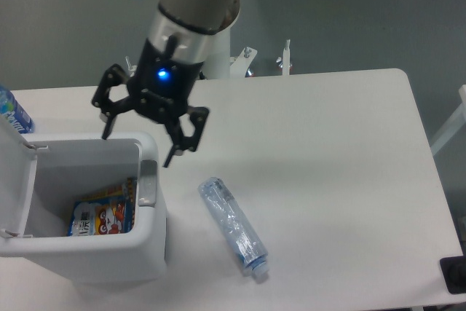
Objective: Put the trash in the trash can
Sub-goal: 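Open the gripper to release the wrapper and move toward the bottle, then lower the gripper onto the clear water bottle and close on it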
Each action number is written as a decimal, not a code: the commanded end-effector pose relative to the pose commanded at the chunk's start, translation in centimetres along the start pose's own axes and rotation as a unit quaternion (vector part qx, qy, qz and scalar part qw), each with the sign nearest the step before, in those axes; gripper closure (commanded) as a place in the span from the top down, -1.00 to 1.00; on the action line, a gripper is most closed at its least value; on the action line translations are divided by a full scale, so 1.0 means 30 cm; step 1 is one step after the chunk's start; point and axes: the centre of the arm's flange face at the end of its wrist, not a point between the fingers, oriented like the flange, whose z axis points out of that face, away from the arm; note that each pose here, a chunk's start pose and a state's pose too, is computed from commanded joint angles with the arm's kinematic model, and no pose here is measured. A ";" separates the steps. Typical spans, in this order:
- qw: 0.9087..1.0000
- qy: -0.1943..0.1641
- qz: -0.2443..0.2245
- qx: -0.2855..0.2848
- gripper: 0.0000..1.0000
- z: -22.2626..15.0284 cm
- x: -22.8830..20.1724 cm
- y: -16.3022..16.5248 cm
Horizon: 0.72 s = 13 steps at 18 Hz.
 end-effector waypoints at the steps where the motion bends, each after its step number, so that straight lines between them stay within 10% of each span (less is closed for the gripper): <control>1: 0.999 -0.007 -0.030 0.014 1.00 -0.016 -0.024 -0.017; 7: 0.989 -0.060 -0.136 0.016 1.00 -0.005 -0.246 -0.007; 13: 0.973 -0.091 -0.201 -0.068 1.00 0.276 -0.433 0.085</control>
